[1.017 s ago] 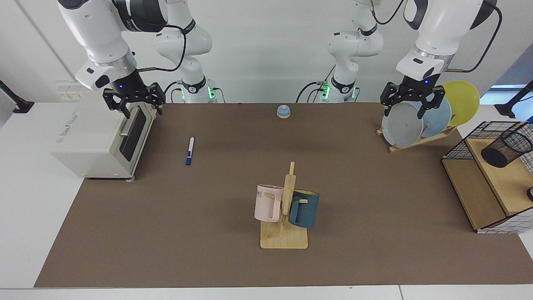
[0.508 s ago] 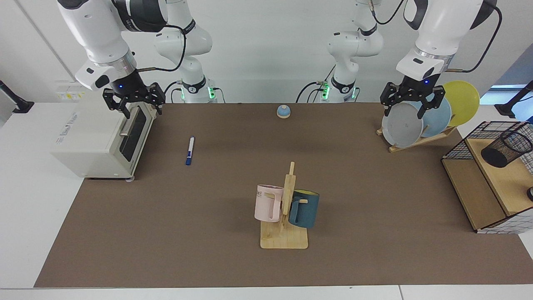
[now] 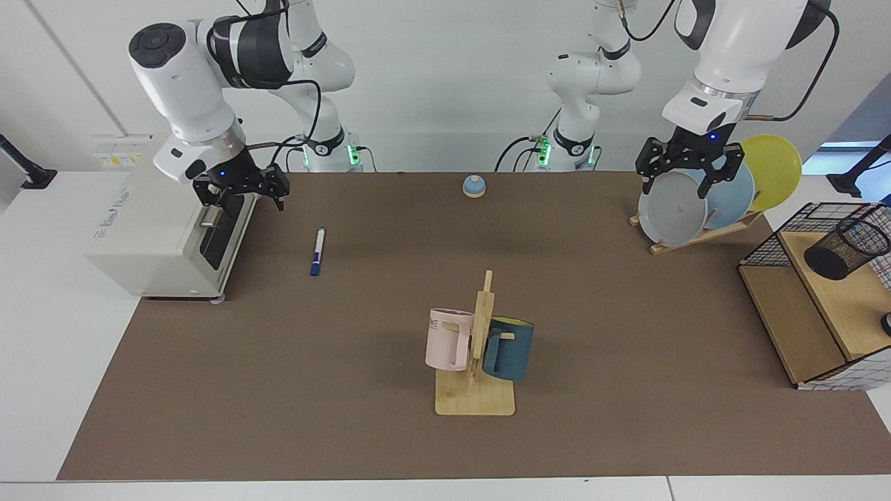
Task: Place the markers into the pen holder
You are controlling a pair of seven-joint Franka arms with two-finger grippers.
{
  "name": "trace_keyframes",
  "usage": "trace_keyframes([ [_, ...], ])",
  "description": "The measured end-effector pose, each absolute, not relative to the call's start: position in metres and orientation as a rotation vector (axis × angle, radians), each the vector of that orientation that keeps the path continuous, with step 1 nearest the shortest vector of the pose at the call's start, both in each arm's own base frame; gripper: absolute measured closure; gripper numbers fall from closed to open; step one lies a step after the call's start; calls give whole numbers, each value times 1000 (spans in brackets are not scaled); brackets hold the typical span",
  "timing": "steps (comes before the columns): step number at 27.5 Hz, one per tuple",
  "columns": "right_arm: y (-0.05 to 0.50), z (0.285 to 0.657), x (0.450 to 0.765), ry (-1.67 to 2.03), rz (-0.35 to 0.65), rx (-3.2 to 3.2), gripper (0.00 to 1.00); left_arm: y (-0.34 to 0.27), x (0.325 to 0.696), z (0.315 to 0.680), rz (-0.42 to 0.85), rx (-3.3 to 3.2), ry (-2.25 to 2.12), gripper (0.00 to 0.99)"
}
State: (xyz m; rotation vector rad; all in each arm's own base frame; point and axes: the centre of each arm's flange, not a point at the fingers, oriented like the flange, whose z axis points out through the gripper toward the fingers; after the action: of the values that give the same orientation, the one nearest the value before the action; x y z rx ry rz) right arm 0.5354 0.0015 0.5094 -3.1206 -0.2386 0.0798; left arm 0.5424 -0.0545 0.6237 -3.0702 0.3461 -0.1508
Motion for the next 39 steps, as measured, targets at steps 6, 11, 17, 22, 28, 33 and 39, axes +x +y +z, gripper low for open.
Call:
trace_keyframes([
  [6,15,448,529,-219,47,-3125,0,-55,542,624,-151,-3070,346,0],
  [11,36,400,514,-188,44,-3130,0,-55,542,624,-149,-3070,346,0],
  [17,40,372,505,-173,43,-3132,0,-54,542,623,-146,-3071,346,0],
  [22,34,342,496,-152,48,-3135,0,-54,539,620,-93,-3073,345,0],
  [28,30,312,488,-119,48,-3140,0,-53,535,617,-31,-3074,342,0],
  [33,31,296,488,-65,42,-3144,0,-51,533,616,-15,-3075,338,0],
  [39,30,283,487,-18,46,-3144,4,-61,526,617,36,-3070,366,0],
])
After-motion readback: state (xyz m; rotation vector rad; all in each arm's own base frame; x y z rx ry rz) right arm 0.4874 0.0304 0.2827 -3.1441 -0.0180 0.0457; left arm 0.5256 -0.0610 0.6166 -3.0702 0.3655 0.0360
